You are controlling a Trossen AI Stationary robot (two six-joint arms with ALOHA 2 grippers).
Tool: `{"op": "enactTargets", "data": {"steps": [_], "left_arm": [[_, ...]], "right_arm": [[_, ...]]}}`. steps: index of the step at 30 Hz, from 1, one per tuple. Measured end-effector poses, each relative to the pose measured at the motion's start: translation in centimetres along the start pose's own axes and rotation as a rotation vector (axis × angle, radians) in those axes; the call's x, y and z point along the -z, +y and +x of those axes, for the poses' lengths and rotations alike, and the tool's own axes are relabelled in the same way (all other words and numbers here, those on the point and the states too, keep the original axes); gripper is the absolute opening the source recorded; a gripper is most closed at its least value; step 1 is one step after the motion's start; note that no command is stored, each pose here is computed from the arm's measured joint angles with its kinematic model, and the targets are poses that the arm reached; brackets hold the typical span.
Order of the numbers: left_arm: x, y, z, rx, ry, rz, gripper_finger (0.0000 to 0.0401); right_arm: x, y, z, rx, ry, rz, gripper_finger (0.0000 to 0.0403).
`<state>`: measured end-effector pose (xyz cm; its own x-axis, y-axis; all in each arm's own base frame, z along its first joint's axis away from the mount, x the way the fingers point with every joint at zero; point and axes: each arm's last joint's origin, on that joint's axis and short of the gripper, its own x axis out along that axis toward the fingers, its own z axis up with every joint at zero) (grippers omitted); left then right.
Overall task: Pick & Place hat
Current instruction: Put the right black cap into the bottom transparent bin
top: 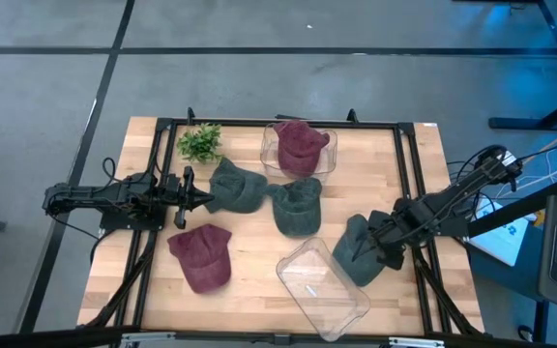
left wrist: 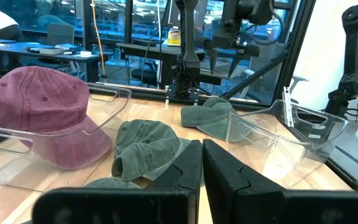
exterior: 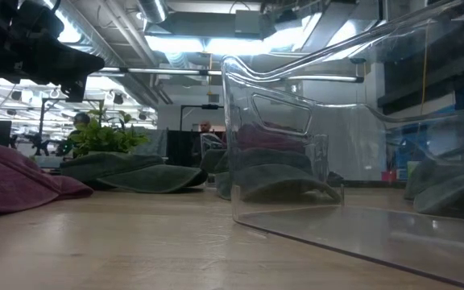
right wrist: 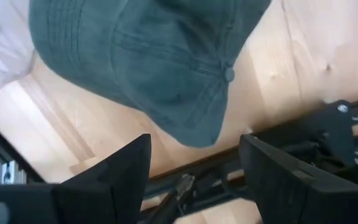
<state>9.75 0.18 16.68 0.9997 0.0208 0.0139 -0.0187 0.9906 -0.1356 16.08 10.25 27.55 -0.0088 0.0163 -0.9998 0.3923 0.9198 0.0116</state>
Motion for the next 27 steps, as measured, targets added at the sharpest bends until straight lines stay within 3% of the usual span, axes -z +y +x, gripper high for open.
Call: {"op": "enactTargets", "data": {"steps": [16, 27], "left_arm": [[0.0, 0.0, 0.0, 0.0, 0.0, 0.0, 0.0008], [0.0, 0.0, 0.0, 0.0, 0.0, 0.0, 0.0013]], "right_arm": [[-0.9, -1.0, 5.4, 0.0, -0.001, 0.053, 0.0244], [-1.9, -2.9, 8.2, 0.041, -0.013, 0.156, 0.0244]]}}
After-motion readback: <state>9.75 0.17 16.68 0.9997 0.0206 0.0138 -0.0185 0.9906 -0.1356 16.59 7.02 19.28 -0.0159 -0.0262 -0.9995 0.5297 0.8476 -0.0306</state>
